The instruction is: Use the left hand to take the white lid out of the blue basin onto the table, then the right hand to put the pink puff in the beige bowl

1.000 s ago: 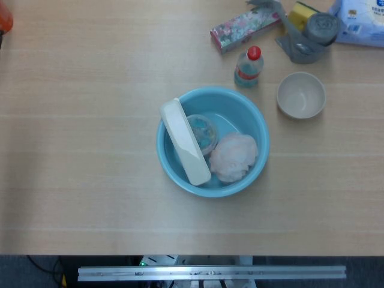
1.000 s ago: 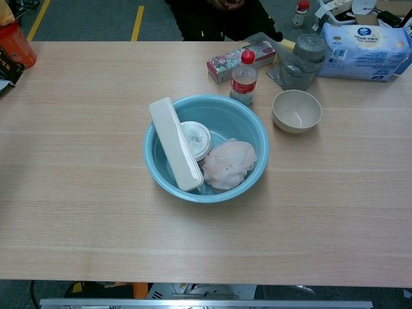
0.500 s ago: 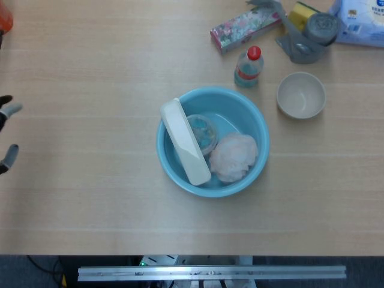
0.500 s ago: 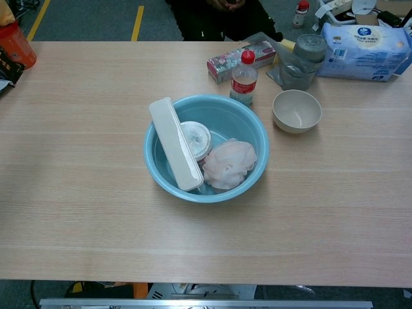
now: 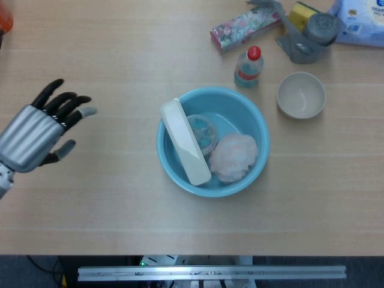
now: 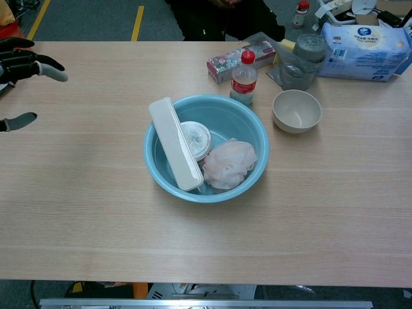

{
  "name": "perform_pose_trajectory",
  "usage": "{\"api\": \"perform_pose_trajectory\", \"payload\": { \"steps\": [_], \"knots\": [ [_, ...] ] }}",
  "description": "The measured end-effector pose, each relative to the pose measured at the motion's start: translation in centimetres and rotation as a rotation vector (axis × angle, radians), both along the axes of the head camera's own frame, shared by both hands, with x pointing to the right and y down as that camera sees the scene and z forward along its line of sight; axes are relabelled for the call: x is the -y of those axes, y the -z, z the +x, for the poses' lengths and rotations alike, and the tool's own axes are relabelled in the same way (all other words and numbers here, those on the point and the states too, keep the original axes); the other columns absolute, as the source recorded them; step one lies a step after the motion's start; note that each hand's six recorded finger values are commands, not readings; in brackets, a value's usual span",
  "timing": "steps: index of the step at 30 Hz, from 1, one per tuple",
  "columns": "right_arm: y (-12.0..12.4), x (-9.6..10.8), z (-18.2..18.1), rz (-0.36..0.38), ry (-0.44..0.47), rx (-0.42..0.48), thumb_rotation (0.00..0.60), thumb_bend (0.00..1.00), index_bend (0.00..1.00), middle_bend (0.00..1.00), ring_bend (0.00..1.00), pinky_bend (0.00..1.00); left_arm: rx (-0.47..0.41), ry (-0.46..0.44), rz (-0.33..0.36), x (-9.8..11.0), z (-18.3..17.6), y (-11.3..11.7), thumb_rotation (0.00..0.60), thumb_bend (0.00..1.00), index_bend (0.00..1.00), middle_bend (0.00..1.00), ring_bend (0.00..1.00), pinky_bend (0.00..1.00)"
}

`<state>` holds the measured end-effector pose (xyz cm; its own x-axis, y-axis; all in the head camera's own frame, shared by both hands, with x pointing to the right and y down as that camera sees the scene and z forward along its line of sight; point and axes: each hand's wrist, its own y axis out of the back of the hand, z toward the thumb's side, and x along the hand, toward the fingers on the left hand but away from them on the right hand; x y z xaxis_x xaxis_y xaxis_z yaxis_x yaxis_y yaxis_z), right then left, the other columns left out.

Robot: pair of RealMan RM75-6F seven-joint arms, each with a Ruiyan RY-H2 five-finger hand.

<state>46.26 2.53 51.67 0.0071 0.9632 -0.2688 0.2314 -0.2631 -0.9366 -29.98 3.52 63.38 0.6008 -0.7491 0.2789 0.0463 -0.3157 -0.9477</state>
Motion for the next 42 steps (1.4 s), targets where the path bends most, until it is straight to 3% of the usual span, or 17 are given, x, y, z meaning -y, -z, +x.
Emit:
{"api": "perform_pose_trajectory", "payload": {
  "steps": [7,17,25,42],
  "knots": [
    [-0.6,-0.1,0.3,-0.008,-0.004,-0.001,0.6,0.37,0.25,0.3,0.09,0.16,0.063,-0.167,0.045,1.0,4.6,-1.3,0.6,0.36,0.19,0.15,0.15,0.04],
    [-1.6,-1.3,1.4,-0.026,-0.039,-0.004,0.6,0.37,0.25,0.3,0.09,0.16,0.196,-0.302,0.129,1.8,9.0,-3.5,0.6,0.36,0.1,0.07,0.12,0.04],
    [-2.3,-2.1,2.0,-0.047,-0.057,-0.008,0.6,0.37,0.26,0.3,0.09,0.16,0.247,-0.375,0.13,2.1,11.9,-5.4,0.6,0.36,0.09,0.06,0.11,0.04],
    [-3.3,-2.4,3.0,-0.079,-0.088,0.007,0.6,0.37,0.26,0.3,0.09,0.16,0.295,-0.397,0.132,3.9,15.8,-7.7,0.6,0.36,0.14,0.05,0.1,0.04]
  ]
}}
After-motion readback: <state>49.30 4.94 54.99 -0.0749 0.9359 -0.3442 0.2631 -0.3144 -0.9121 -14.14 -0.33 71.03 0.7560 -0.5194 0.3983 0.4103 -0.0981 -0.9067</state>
